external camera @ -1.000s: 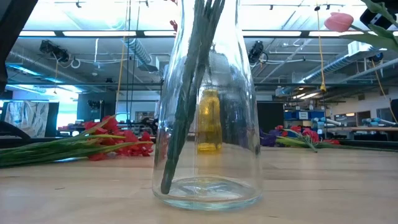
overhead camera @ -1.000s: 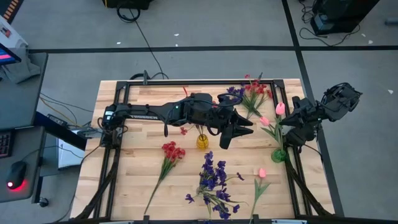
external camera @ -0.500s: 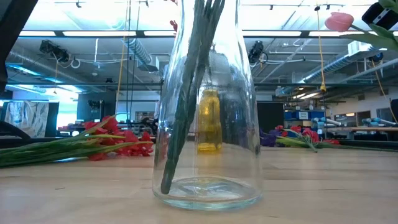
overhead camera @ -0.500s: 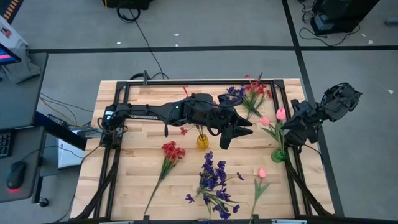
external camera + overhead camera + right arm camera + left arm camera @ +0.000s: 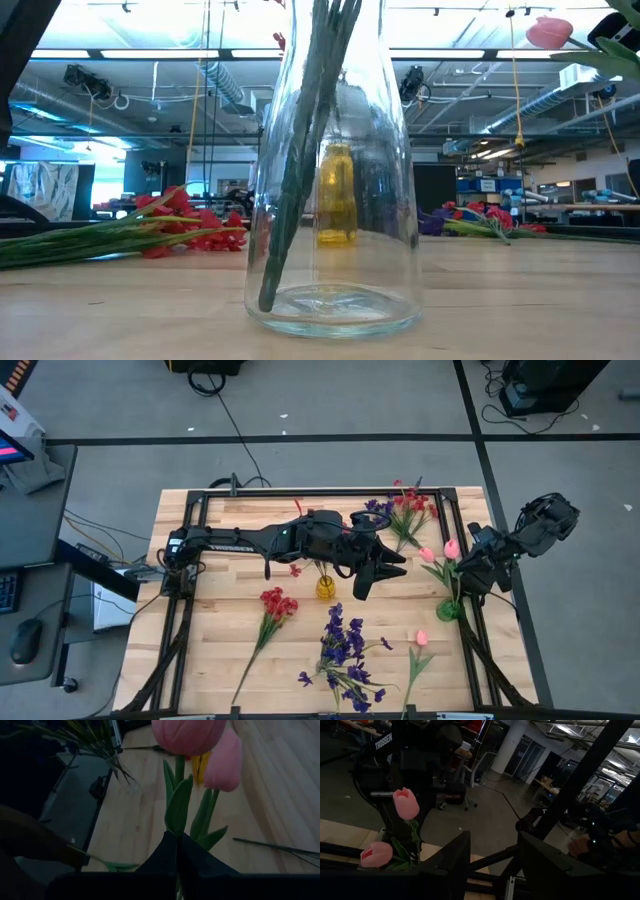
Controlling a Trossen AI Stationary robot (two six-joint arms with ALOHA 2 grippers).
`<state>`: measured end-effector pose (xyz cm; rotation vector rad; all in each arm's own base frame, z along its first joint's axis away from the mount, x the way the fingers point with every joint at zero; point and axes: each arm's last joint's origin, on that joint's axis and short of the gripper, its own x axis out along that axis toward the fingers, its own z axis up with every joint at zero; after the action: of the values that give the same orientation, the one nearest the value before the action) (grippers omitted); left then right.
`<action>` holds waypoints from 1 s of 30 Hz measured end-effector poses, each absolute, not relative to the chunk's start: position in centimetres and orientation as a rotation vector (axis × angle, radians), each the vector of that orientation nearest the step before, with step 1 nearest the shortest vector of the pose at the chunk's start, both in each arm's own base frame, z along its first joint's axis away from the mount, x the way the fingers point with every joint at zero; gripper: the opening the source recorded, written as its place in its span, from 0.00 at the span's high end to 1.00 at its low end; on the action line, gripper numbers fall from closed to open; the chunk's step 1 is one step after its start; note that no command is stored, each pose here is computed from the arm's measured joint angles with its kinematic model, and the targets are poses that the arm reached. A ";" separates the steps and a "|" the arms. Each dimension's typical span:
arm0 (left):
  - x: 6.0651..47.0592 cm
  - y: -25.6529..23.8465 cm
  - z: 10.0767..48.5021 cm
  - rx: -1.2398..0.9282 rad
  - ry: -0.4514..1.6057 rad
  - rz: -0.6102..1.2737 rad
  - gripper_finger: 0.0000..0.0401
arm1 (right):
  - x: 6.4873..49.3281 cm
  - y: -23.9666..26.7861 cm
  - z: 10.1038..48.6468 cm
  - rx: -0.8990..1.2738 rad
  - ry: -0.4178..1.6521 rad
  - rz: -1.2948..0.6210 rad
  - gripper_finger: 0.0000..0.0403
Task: Sort flowers into vase by color
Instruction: Put the bottom left pink tulip into the green vase
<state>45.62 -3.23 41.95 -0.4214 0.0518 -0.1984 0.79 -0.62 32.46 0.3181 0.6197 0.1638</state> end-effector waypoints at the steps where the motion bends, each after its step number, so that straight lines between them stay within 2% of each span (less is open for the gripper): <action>1: 45.6 -3.2 41.9 -0.421 0.052 -0.199 0.58 | 0.8 -0.6 32.4 0.317 0.624 0.164 0.98; 30: 45.6 -3.2 41.7 -0.421 0.085 -0.191 0.58 | 0.4 -0.5 32.0 0.333 0.714 0.230 0.98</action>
<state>45.58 -3.19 41.66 -0.4208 0.0852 -0.1912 0.44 -0.53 32.01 0.3334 0.7137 0.2297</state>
